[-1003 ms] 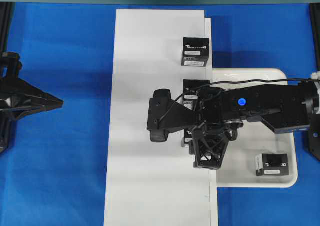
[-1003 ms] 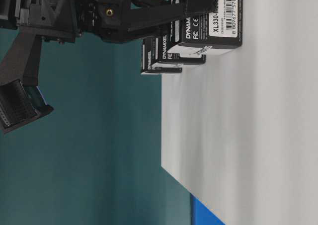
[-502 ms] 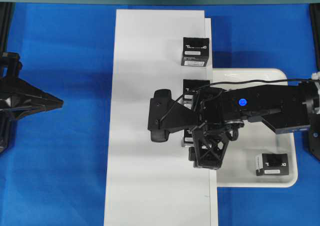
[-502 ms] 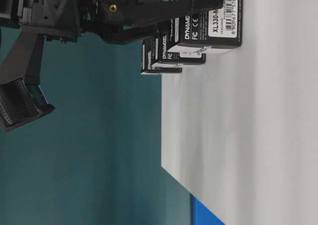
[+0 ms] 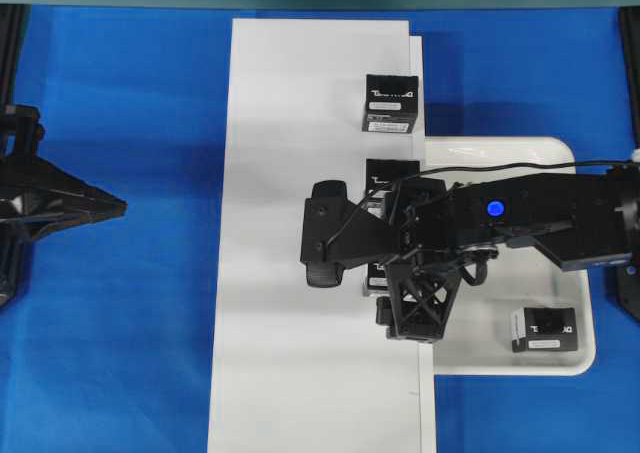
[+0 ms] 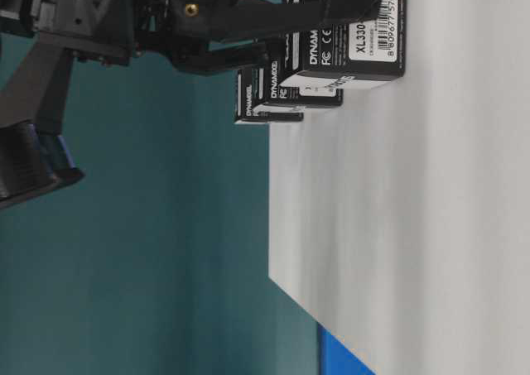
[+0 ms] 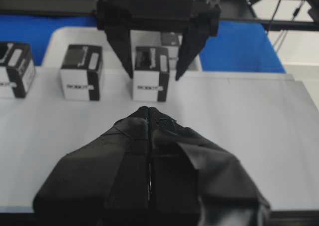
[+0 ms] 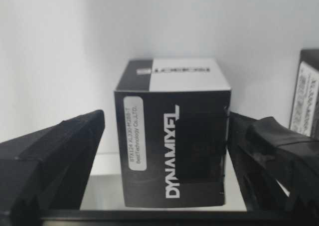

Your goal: Place the box from the white plastic tray onto the white base.

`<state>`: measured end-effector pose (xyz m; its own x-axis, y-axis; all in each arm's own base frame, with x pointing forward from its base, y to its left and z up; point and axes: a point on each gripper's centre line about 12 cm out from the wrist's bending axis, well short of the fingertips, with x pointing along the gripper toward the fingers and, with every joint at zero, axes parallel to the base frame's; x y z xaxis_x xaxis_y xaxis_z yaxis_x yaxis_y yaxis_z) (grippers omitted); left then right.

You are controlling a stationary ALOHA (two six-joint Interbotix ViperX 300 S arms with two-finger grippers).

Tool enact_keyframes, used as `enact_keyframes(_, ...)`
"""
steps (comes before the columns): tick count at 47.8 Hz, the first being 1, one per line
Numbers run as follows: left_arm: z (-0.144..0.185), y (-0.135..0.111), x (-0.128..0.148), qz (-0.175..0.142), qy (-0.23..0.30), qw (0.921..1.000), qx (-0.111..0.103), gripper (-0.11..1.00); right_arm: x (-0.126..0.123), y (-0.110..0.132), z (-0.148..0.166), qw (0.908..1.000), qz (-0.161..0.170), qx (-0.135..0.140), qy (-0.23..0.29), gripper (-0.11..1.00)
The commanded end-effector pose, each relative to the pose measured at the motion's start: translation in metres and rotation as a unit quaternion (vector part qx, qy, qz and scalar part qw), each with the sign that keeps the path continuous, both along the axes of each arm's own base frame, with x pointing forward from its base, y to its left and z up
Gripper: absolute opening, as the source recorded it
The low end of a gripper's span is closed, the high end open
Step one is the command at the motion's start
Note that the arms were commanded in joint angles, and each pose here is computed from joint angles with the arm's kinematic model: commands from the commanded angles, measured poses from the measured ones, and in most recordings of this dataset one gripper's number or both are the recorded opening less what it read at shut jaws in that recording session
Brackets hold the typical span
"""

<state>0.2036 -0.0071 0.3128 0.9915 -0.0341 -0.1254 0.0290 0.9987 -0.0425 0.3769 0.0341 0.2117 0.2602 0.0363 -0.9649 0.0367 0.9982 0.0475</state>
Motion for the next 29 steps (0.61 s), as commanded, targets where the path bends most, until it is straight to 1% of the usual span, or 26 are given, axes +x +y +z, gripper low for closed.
enact_keyframes(1, 0.009, 0.000, 0.002, 0.000, -0.011, 0.9999, 0.001, -0.07, 0.002, -0.002, 0.014, 0.9994, -0.004, 0.003, -0.035, 0.97)
enact_keyframes(8, 0.010, 0.000, 0.002, 0.000, -0.012, 0.9999, 0.000, -0.07, 0.001, -0.007, 0.038, 0.9958, -0.012, 0.006, -0.090, 0.97)
enact_keyframes(17, 0.010, 0.000, 0.001, 0.000, -0.012, 0.9999, 0.000, -0.07, -0.010, -0.013, 0.075, 0.9859, -0.018, 0.010, -0.166, 0.97)
enact_keyframes(23, 0.010, 0.000, 0.001, -0.001, -0.012, 0.9999, 0.001, -0.07, -0.023, -0.018, 0.095, 0.9771, -0.022, 0.008, -0.212, 0.97)
enact_keyframes(29, 0.010, 0.000, 0.002, -0.001, -0.012, 0.9999, 0.001, -0.07, -0.039, -0.022, 0.114, 0.9621, -0.017, -0.004, -0.272, 0.97)
